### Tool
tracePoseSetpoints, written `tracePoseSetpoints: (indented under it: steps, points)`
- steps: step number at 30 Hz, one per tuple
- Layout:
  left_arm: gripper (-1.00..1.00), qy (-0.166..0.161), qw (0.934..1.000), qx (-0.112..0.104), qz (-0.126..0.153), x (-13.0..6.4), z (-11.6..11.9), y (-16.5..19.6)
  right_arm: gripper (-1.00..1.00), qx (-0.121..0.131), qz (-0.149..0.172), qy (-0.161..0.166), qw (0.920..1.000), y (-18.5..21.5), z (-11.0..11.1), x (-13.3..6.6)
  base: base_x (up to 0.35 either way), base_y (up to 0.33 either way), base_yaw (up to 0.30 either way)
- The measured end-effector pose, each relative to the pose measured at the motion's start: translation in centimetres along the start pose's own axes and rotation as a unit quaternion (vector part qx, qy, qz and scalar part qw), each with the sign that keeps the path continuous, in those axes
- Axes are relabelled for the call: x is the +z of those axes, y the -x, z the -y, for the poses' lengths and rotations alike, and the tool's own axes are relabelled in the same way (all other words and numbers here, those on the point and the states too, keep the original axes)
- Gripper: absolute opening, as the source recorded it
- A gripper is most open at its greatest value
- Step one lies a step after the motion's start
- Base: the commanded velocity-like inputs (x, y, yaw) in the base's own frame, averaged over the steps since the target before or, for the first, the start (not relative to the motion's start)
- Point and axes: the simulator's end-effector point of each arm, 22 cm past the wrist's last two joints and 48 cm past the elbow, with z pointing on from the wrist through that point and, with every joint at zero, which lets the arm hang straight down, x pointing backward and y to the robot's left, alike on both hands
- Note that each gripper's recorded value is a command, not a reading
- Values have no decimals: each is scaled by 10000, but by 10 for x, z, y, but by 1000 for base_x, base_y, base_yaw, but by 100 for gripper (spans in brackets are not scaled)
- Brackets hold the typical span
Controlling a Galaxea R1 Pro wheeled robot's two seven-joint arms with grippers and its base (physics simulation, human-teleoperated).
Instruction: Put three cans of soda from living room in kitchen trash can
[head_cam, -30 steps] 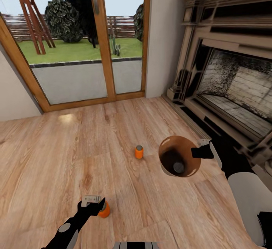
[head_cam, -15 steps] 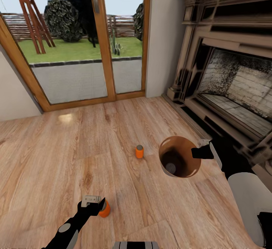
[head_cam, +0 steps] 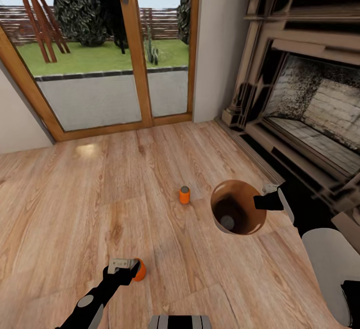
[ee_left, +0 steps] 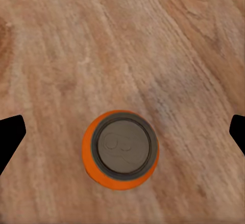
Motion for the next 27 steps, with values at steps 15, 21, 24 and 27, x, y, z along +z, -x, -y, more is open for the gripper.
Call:
tracePoseSetpoints:
  steps: [15,21,24,27]
  points:
    - [100,-106,9999,107,-16,1,9,0,-100,-6,-7,-1,10000,0,0,1,83,-46,0]
    - [100,-113,9999,107,-38,2,9,-3,-100,-39,-44,-69,10000,-3,2,4,5,-3,0]
    - [100,-110,9998,97,-98,3,9,-9,-100,-8,-102,-41,9999,-7,1,11,0,0,0]
    - [100,-111,9998,92,-168,5,8,-17,-100,6,-164,-55,9999,-12,4,18,0,0,0]
